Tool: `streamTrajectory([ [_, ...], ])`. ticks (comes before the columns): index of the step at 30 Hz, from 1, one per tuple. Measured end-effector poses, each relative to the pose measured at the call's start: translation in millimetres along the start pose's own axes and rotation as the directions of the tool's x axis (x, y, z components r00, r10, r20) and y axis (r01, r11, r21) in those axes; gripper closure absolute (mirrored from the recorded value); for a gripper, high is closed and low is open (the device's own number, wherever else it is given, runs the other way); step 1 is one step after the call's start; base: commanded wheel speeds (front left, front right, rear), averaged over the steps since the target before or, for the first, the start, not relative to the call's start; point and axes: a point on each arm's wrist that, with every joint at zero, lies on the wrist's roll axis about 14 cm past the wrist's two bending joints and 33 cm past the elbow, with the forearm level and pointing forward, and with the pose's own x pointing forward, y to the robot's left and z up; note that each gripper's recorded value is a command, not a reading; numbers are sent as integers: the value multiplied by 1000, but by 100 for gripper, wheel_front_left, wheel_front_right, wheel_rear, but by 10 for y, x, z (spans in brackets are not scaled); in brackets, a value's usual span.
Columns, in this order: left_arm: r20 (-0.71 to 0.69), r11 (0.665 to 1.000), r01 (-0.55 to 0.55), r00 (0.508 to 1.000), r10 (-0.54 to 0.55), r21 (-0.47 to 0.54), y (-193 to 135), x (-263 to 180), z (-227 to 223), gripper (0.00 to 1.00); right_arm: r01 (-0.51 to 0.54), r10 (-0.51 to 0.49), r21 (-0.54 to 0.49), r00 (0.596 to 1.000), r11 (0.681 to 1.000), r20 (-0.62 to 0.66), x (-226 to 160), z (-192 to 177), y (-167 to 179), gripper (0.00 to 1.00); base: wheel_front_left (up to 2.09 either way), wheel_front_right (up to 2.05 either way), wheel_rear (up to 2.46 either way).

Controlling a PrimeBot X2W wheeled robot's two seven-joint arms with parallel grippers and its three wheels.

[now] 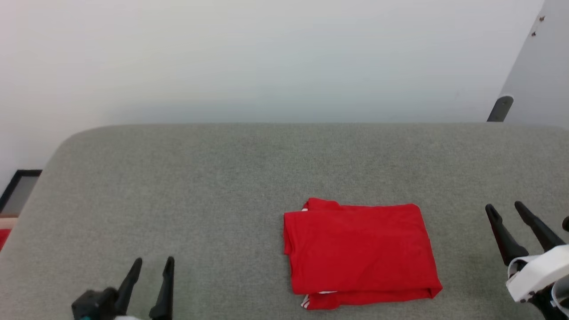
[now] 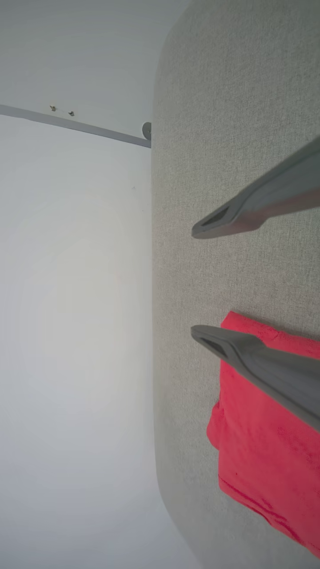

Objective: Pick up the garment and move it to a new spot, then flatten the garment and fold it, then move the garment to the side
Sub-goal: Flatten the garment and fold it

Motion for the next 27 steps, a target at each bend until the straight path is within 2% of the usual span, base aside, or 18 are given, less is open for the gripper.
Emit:
streamTrajectory([
  [9,24,999,-42,999,42,33,137,-316,58,0,-11,10,25,999,1000,42,-216,-9,110,0,0,0,0],
  [17,46,996,-84,996,82,41,225,-559,103,0,35,-37,34,998,999,58,-475,-26,25,0,0,0,0],
  [27,51,995,-88,995,85,49,179,-708,115,0,92,-95,38,992,995,77,-740,40,-14,0,0,0,0],
])
